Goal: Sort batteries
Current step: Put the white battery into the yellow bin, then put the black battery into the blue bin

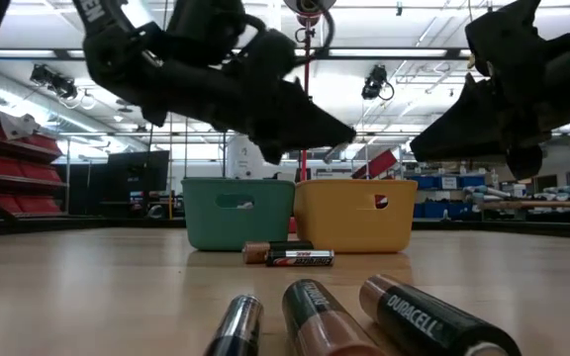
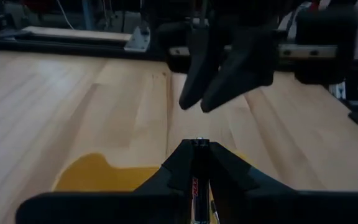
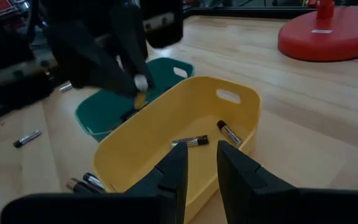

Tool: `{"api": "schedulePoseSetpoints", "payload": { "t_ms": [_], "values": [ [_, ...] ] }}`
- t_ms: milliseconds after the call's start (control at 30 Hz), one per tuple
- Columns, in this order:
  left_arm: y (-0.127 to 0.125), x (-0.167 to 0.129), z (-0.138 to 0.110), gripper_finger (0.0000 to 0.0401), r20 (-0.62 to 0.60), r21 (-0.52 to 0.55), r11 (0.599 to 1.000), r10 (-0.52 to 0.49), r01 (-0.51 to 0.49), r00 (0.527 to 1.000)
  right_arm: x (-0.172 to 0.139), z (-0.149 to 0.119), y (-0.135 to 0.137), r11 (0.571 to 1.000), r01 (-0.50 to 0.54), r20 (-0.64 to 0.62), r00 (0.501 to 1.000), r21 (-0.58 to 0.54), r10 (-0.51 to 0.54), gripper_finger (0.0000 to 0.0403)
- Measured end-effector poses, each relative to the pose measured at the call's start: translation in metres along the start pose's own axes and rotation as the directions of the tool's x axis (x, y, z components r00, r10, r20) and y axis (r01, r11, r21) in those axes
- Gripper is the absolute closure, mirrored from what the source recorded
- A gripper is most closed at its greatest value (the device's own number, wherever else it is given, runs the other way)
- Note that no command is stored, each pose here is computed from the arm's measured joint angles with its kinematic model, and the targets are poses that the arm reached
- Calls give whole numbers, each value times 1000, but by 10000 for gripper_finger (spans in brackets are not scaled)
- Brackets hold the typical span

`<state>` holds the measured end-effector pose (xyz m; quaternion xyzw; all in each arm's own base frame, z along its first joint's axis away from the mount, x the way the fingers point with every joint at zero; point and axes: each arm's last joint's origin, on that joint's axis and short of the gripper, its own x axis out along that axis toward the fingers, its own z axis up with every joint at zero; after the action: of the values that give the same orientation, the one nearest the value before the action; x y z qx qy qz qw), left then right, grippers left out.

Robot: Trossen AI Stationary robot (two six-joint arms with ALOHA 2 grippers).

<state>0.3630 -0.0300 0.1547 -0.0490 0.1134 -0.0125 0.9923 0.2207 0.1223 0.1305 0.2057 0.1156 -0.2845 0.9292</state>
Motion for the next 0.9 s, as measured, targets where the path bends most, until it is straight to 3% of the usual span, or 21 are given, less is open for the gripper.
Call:
{"api": "schedulePoseSetpoints", "payload": {
  "t_ms": [233, 600, 900],
  "values": [
    [-1, 14, 2, 326, -15, -31, 1000, 0, 0, 1000, 0, 0, 0, 1000, -1, -4, 1000, -4, 1, 329],
    [-1, 15, 1, 236, -43, -22, 1000, 4, -5, 999, -1, -2, 0, 1000, -18, -38, 999, -10, 17, 329],
    [-14, -2, 23, 228, -77, 70, 997, -32, 38, 997, -6, -5, 2, 999, -43, -55, 998, -29, 41, 329]
  ]
}}
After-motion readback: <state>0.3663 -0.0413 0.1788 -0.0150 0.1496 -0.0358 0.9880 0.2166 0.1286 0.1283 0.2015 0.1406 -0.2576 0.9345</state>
